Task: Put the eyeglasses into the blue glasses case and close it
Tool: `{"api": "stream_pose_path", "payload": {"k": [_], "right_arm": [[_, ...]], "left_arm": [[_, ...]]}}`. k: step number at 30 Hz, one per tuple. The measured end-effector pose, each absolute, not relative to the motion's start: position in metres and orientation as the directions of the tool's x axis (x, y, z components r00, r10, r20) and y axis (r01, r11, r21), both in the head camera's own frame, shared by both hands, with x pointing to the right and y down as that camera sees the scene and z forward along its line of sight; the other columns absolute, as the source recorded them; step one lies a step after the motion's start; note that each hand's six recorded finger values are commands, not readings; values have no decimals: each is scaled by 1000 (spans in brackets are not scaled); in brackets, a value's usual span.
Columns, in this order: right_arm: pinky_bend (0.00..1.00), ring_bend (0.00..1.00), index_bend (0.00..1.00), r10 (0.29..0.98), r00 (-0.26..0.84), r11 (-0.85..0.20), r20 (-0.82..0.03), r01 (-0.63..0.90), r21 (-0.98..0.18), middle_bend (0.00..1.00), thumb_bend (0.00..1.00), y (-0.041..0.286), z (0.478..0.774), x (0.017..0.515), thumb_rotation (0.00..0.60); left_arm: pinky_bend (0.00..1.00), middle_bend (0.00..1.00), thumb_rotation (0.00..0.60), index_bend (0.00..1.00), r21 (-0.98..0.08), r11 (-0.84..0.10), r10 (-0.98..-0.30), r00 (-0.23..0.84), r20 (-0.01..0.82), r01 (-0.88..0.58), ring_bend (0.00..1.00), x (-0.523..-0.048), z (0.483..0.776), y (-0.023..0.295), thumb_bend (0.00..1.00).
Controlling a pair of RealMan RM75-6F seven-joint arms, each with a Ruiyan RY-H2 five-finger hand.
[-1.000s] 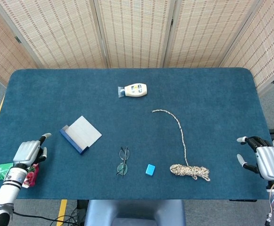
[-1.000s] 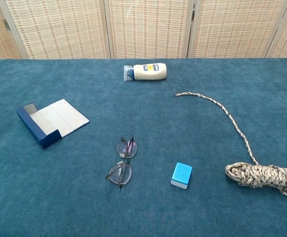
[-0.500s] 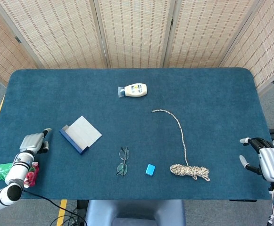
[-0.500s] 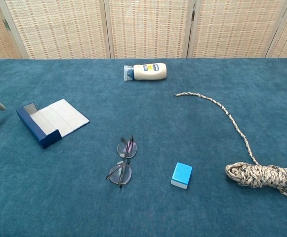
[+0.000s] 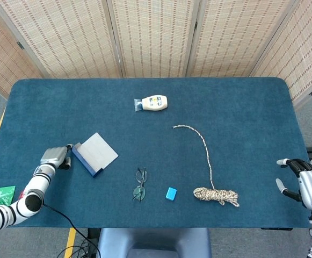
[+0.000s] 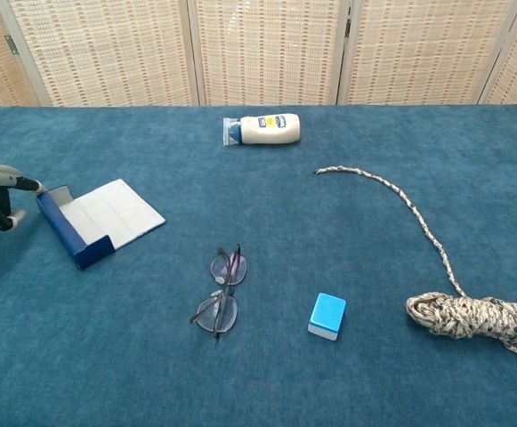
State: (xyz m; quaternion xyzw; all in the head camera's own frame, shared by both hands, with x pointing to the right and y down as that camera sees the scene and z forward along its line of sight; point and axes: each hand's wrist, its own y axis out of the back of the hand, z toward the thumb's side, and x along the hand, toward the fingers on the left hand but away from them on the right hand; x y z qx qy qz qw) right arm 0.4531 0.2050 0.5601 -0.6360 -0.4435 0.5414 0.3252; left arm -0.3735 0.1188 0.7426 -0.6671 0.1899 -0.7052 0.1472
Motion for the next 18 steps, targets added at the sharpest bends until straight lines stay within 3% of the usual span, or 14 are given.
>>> {"api": "stream_pose_path", "payload": {"k": [11, 18], "right_arm": [[314, 300, 329, 916, 11, -393, -401, 218, -893, 403, 334, 208, 561, 456, 600], [314, 300, 329, 916, 19, -395, -401, 223, -891, 403, 335, 208, 563, 453, 600]], "left_arm": [[1000, 1000, 599, 163, -476, -879, -475, 95, 875, -15, 1000, -309, 733, 106, 727], [998, 1000, 600, 174, -577, -816, -568, 141, 811, 29, 1000, -297, 717, 93, 726]]}}
